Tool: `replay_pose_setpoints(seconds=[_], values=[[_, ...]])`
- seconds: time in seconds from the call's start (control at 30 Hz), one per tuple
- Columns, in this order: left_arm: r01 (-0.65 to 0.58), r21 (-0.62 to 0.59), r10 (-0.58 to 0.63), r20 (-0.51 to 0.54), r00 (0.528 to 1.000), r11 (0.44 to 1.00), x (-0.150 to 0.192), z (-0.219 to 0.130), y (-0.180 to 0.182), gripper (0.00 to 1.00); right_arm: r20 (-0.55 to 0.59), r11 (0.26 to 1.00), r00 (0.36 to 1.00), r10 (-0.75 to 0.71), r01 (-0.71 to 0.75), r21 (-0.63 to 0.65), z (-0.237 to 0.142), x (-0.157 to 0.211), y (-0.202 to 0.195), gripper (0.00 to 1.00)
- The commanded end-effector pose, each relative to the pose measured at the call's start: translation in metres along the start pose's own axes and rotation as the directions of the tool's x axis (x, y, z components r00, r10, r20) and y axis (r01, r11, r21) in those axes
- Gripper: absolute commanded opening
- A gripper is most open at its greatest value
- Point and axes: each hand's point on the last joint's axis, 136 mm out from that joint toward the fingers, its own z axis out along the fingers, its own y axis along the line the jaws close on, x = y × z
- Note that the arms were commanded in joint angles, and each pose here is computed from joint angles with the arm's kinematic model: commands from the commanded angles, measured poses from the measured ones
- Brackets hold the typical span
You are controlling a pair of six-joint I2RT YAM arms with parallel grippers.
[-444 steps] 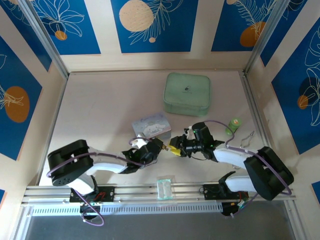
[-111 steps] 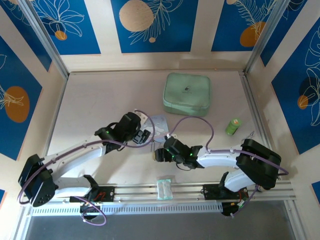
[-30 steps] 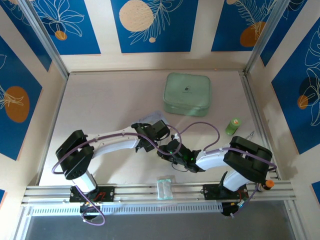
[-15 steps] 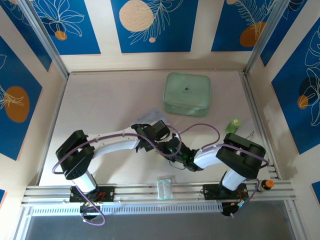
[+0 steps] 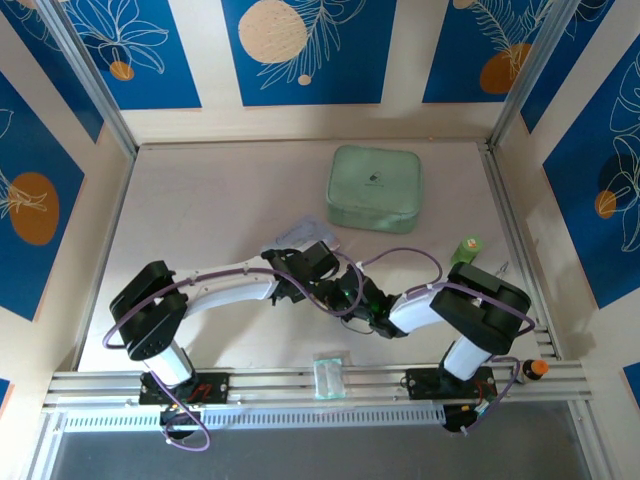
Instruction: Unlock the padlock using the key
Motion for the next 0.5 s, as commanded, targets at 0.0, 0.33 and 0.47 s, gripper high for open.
replay_pose_setpoints(seconds=[0.0,0.33,0.47], values=[[-0.066,0.28,0.116,-0.166,0.979,0.958,0.055,0.021,-0.07,0.47,0.208,0.985,0.978,-0.016,-0.02,0.17,-0.005,-0.048,-0.043,0.2],[-0.065,0.279,0.114,-0.162,0.98,0.958,0.054,0.022,-0.071,0.47,0.233,0.981,0.967,0.104,-0.138,0.134,-0.006,-0.061,-0.059,0.2],[-0.066,0.277,0.115,-0.164,0.98,0.959,0.057,0.024,-0.072,0.45,0.225,0.985,0.972,0.064,-0.097,0.14,-0.003,-0.061,-0.052,0.19]])
